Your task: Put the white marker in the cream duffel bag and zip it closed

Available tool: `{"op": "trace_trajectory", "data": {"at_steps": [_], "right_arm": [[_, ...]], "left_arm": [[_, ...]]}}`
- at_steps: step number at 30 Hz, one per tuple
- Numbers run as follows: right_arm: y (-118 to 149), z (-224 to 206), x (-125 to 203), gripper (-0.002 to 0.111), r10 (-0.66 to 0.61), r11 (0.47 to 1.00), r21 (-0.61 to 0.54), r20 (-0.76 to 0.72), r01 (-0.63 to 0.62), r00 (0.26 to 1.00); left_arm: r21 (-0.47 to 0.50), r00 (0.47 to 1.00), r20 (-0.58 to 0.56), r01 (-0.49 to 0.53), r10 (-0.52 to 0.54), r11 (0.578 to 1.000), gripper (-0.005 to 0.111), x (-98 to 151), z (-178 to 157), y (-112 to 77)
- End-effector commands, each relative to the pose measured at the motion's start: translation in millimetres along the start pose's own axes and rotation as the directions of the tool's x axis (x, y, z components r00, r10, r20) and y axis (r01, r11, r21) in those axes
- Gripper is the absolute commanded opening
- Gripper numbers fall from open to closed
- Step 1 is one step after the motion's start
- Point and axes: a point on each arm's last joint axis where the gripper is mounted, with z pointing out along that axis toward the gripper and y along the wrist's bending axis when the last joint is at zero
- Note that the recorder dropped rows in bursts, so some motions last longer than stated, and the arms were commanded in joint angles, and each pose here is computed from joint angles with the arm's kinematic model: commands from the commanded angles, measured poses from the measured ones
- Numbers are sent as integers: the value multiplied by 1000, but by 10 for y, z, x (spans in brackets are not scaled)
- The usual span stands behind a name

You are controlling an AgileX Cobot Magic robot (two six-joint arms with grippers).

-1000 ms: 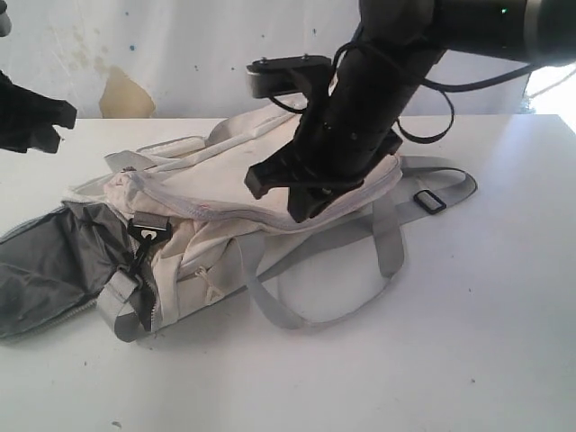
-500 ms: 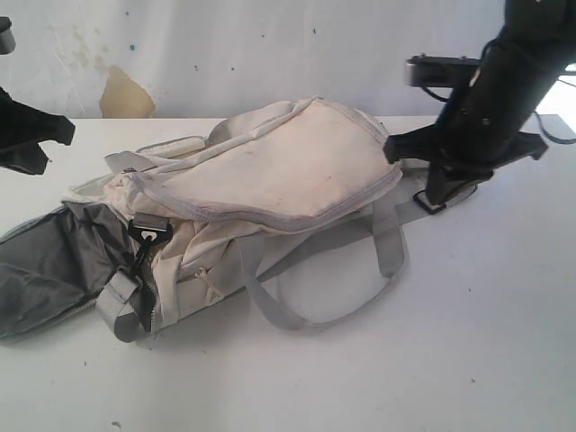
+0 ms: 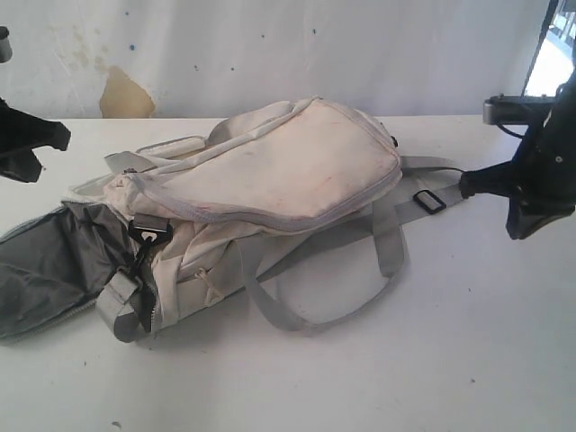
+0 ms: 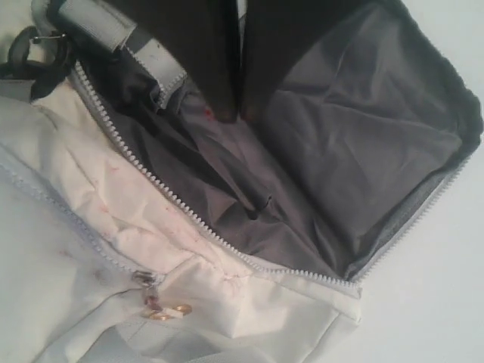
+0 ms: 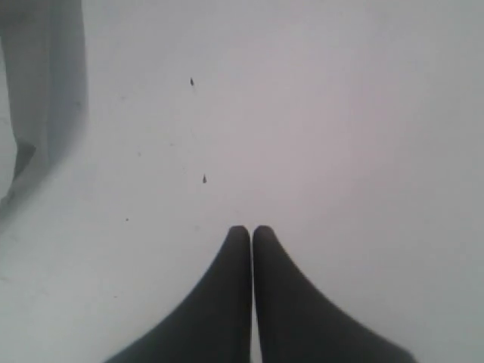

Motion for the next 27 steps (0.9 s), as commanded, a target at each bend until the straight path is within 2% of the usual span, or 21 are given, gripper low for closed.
{"op": "trace_trajectory", "data": {"at_steps": [1,11,16,21,24,27], "right_arm": [[-58,36,82,0,-65,998,21,28,64,997],[-409,-43,241,0,61,998,26,36,-62,998],[-404,-252,301,0,40,998,33,104,-44,994],[-394,-446,345,0,22,999,40,166,-29,986],[-389,-524,365,0,20,999,42,192,-29,981],[-388,-591,396,0,15,998,49,203,-25,979]], "left_arm": [[-24,999,-31,21,-22,999,0,22,-28,102],[-72,999,-37,-14,11,997,0,50,-112,155],[-89,1000,-23,14,-16,996,0,41,-120,235],[-122,993,-48,100,-107,988,0,91,-152,454],[-120,996,-56,66,-73,991,0,102,-174,456],[-118,995,-12,94,-96,989,0,94,-278,430]]}}
